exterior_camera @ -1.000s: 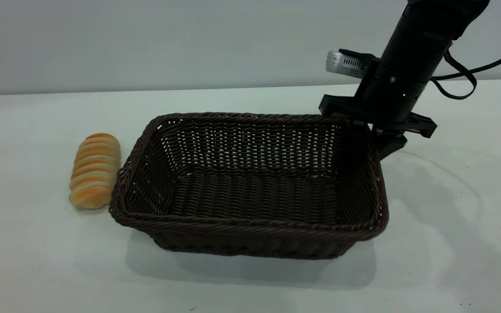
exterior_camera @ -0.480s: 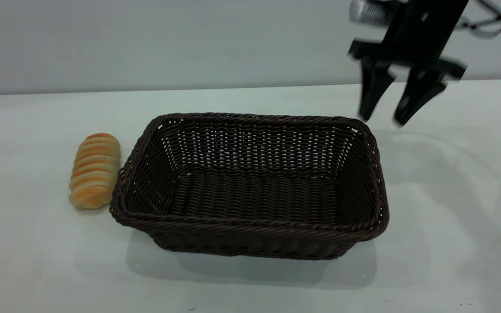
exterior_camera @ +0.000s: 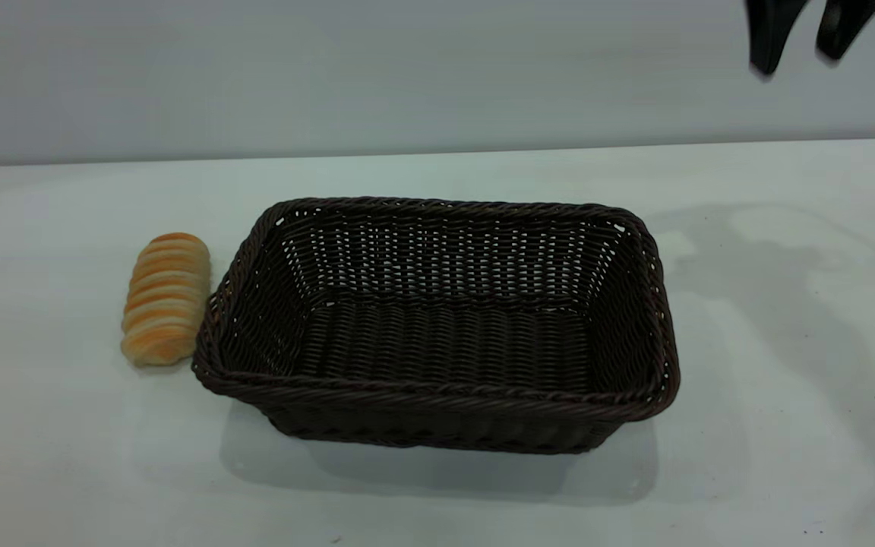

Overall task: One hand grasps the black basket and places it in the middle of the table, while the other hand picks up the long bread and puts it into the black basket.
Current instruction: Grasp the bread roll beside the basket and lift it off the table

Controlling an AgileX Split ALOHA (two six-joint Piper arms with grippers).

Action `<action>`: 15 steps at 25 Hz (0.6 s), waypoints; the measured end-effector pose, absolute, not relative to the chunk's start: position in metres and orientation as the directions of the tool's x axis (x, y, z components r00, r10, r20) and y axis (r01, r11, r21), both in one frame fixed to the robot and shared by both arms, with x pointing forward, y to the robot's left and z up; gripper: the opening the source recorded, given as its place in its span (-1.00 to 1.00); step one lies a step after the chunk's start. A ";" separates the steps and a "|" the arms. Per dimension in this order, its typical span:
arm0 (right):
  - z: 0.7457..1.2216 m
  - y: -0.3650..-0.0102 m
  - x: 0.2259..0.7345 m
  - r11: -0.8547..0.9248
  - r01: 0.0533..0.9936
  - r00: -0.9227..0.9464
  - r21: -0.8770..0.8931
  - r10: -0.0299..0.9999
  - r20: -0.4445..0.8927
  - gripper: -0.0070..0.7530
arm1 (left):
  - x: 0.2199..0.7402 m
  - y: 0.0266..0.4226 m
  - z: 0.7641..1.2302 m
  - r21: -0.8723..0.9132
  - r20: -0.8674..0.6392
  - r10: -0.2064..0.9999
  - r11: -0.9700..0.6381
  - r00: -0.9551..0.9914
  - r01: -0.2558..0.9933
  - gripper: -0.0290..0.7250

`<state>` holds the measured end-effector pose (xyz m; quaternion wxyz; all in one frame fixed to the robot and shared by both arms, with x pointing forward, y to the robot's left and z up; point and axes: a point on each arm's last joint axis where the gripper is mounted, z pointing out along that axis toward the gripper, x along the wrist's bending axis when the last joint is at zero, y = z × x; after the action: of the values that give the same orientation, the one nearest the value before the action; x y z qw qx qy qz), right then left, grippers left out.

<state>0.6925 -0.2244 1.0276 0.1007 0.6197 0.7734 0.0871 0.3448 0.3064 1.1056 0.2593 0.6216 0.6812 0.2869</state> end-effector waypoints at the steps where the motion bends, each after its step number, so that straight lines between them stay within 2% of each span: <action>1: 1.040 -0.225 0.686 0.214 0.936 -0.209 0.280 0.977 -0.049 0.39 | 0.349 0.306 1.103 0.695 0.007 0.996 0.063 -0.093 0.716 0.51; 6: 1.088 -0.233 0.638 0.203 0.923 -0.200 0.326 0.979 -0.044 0.31 | 0.372 0.306 1.089 0.614 0.022 0.996 0.058 -0.090 0.787 0.51; 15: 1.118 -0.248 0.541 0.197 0.923 -0.199 0.331 0.980 -0.029 0.24 | 0.432 0.303 1.050 0.483 0.038 0.997 0.046 -0.073 0.874 0.51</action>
<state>0.5411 -0.2482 1.1179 0.1173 0.6218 0.7648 0.1213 0.4318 0.3031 1.0499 0.1565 0.6626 0.7060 0.1953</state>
